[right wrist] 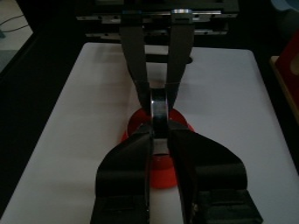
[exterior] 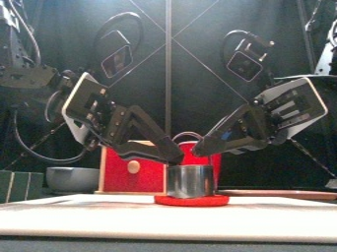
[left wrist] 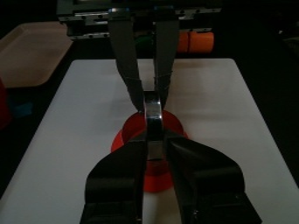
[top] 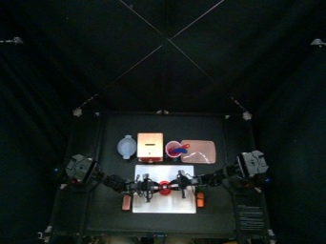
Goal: Get the cutter from the drawer then cut the dough then place the extra dough in the bowl
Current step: Cut the dough
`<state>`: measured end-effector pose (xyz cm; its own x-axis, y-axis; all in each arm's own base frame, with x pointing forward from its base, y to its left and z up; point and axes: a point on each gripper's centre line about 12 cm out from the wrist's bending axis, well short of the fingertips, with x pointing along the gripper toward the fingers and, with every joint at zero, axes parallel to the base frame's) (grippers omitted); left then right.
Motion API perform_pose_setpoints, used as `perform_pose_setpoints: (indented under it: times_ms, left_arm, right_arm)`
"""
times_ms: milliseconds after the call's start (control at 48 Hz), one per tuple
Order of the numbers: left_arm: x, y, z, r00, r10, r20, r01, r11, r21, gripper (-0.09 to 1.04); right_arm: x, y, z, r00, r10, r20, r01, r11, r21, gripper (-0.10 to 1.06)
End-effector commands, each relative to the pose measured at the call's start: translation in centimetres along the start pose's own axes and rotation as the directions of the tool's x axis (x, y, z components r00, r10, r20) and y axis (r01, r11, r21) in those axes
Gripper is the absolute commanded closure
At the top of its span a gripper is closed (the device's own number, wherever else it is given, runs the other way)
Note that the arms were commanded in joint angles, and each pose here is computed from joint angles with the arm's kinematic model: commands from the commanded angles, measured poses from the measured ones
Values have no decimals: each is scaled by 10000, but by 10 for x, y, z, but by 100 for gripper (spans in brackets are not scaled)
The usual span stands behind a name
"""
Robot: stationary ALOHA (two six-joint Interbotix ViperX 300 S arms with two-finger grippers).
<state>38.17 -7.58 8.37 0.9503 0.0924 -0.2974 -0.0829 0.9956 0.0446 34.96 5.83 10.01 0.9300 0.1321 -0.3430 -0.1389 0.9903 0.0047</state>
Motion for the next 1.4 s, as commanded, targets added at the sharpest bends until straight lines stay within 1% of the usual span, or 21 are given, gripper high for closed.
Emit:
perform_pose_setpoints:
  times_ms: [21,125,271,333,500,708,812,896,1000,1188,1396]
  left_arm:
    - [1,2,7,10000,-20,46,20,10000,-68,34]
    - [2,2,4,9999,-56,-101,56,10000,-62,35]
    - [2,2,4,9999,-53,-98,52,10000,-57,36]
    - [2,2,3,9999,-39,-130,39,10000,-56,36]
    - [2,3,1,9998,-36,-185,36,10000,-34,36]
    - [2,3,-2,9996,-45,-268,46,10000,4,36]
    - [3,2,-3,9994,-55,-341,56,10000,15,36]
    - [4,2,-5,9989,-89,-453,91,10000,35,36]
    - [4,0,-8,9977,-213,-645,218,9997,70,36]
    - [9,-5,-14,9933,-468,-1054,490,9986,185,36]
    - [10,-6,-15,9924,-517,-1121,544,9983,213,36]
  right_arm:
    - [3,2,-2,9998,39,-185,-39,10000,32,54]
    - [4,2,-11,9979,-63,-647,74,9998,172,54]
    - [3,2,-25,9880,-231,-1527,298,9987,414,54]
    - [1,1,-30,9806,-281,-1939,384,9980,496,55]
    - [-4,3,-45,9569,-244,-2894,429,9974,577,55]
    - [-6,5,-58,9337,-269,-3569,559,9959,711,55]
    - [-10,4,-68,9185,-392,-3936,799,9930,875,56]
    - [-13,4,-72,9103,-467,-4113,950,9907,979,56]
    - [-13,4,-75,9072,-512,-4176,1046,9889,1058,56]
    - [-10,6,-72,9092,-477,-4137,1017,9888,1096,56]
    - [-4,7,-66,9083,-407,-4164,958,9890,1123,56]
